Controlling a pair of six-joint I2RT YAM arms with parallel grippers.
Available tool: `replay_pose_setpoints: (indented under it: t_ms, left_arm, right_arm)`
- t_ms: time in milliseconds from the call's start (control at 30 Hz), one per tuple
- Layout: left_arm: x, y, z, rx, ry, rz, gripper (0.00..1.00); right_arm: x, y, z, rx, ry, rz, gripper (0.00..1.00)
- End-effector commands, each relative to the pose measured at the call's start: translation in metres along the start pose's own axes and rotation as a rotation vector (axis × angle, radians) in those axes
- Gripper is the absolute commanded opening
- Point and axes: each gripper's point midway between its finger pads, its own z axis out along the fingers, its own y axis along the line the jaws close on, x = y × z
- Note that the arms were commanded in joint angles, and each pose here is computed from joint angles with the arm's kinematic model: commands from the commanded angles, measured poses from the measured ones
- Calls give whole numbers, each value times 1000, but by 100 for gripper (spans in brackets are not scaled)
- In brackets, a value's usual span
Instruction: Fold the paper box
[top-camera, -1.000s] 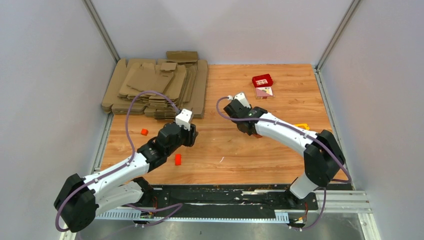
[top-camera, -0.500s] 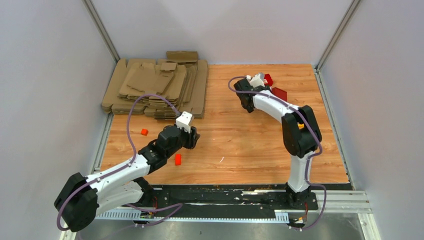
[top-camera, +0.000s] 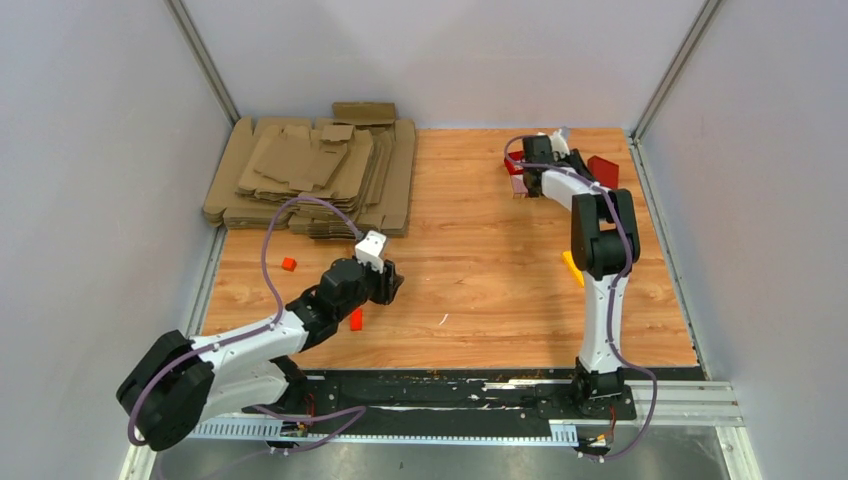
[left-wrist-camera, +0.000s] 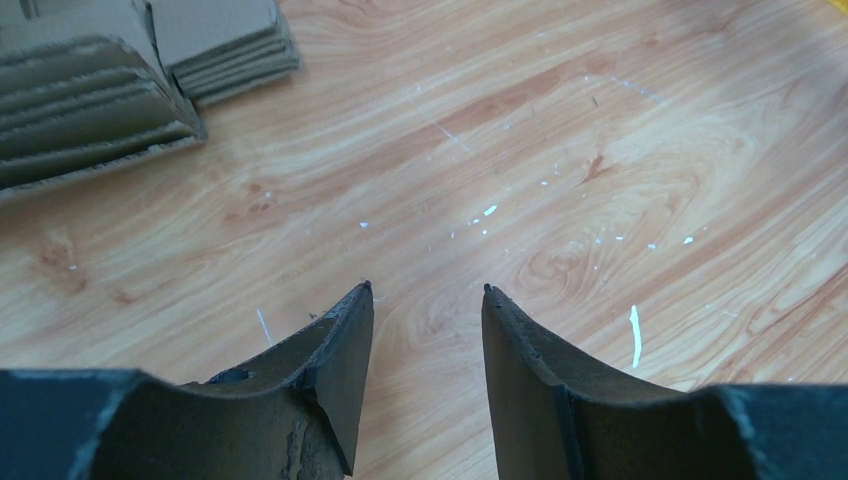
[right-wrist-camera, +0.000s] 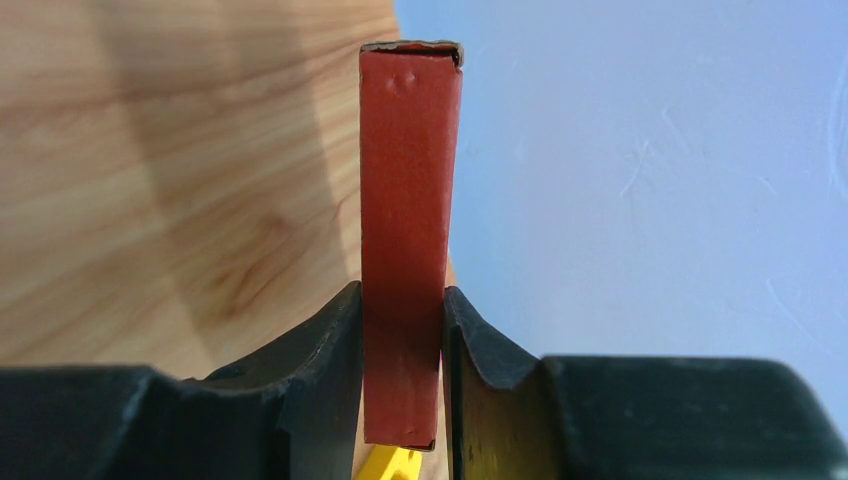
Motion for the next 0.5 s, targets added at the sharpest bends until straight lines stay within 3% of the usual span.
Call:
replay_pose_setpoints:
  t_ms: [0,167,200,267,300,467]
  left_arm:
    - [-15,-6,8,28,-80,-35,51]
    - [-11,-13,15,61,-70,-36,52]
    - [-11,-13,16,63,-67,-36,52]
    - [-10,-13,17,62,-58,-28,54]
    - [-10,-13,17,61,-58,-25,55]
    - [-21,-13,4,72,-116,-8,61]
  right_arm:
    - [-22,-28,40,91,-36,77,5]
    - [-9,-24,78,68,3,76,14]
    - [-9,-20,80,32,7,81,26]
    - [-13,-8,75,-82,14,134,88]
    - [-16,-7,70,-112,7,171,98]
    - [-40,7,30,-344,-78,299,100]
